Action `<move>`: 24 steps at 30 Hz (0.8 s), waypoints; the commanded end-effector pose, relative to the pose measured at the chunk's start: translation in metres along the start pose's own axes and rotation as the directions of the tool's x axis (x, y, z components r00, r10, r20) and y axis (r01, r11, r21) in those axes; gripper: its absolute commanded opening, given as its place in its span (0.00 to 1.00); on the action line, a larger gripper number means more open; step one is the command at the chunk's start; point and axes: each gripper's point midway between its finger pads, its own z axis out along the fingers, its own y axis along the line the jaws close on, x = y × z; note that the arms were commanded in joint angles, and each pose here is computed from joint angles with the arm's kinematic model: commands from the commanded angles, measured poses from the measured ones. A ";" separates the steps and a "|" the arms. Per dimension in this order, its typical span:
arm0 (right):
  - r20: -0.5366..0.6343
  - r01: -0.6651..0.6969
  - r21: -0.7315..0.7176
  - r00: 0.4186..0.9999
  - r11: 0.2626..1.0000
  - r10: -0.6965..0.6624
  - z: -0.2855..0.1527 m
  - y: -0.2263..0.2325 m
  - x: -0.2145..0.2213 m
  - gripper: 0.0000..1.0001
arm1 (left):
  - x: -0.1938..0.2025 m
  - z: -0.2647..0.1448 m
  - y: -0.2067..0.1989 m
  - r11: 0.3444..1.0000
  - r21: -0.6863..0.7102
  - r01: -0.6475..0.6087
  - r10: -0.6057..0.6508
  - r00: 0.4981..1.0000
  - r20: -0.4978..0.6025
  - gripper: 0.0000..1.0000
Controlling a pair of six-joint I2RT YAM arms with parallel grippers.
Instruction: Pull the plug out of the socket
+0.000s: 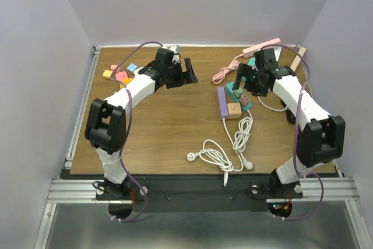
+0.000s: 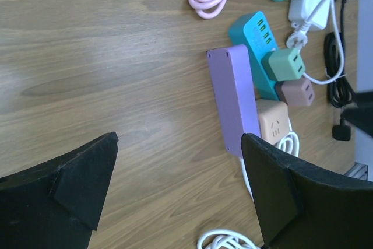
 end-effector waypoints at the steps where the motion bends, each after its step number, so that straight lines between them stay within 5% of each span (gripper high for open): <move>1: 0.018 0.031 0.014 0.999 0.999 -0.031 -0.018 -0.006 0.016 0.99 | -0.008 0.010 -0.017 1.000 -0.009 -0.010 0.010 1.000 0.021 0.99; 10: -0.094 0.071 -0.035 0.993 0.997 -0.074 0.004 0.002 0.058 0.91 | 0.011 0.018 -0.042 0.999 0.023 -0.026 0.026 1.000 -0.007 0.99; 19: -0.101 0.079 0.002 0.992 0.997 -0.078 0.038 -0.009 0.072 0.90 | 0.044 -0.010 -0.016 0.999 -0.036 -0.009 0.008 1.000 -0.018 0.99; 24: -0.119 0.069 -0.110 0.989 0.992 -0.082 0.051 0.011 0.083 0.90 | 0.071 -0.029 0.005 0.997 -0.074 0.010 -0.012 1.000 -0.027 0.99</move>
